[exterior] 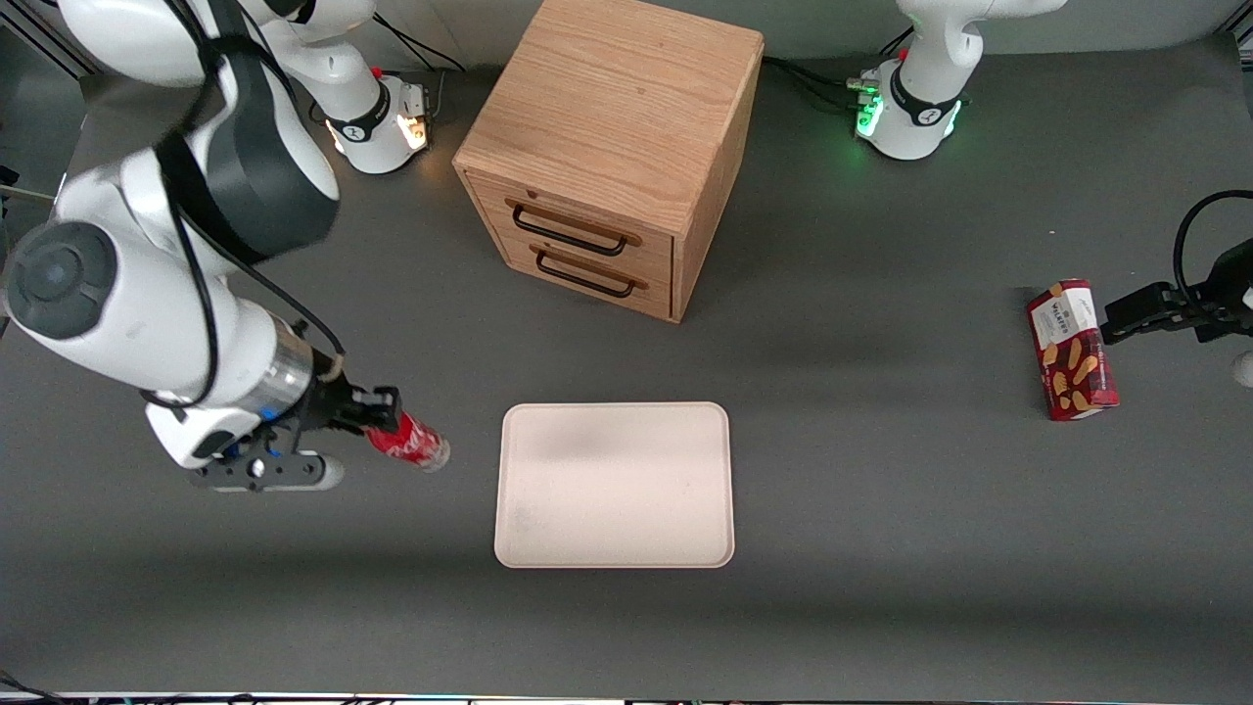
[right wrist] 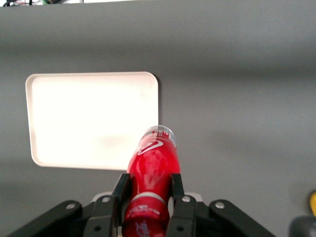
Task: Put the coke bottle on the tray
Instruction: 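Lift the bottle and carry it with the right gripper over the white tray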
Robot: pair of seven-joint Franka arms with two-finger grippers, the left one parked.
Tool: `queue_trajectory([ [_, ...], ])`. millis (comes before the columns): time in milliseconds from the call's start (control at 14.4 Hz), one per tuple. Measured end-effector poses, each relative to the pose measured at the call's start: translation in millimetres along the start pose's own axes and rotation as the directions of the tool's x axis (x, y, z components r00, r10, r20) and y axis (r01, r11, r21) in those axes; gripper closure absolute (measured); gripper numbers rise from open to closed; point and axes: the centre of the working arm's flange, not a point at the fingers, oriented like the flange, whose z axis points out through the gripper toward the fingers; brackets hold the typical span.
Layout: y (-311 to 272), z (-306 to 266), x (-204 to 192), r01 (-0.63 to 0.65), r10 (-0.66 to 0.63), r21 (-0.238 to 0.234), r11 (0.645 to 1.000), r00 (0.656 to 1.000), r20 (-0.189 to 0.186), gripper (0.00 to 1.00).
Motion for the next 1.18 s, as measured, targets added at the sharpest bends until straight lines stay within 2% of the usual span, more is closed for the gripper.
queue_trajectory([
  [278, -22, 63, 24, 0.033, -0.033, -0.002, 0.999, 0.997, -0.075, 0.62],
  [694, -58, 147, 31, 0.083, -0.082, 0.004, 0.997, 0.99, -0.115, 0.62],
  [833, -62, 158, 32, 0.089, -0.087, 0.008, 0.996, 0.989, -0.117, 0.62],
  [1181, -65, 193, 30, 0.094, -0.093, 0.0, 0.996, 0.993, -0.079, 0.62],
])
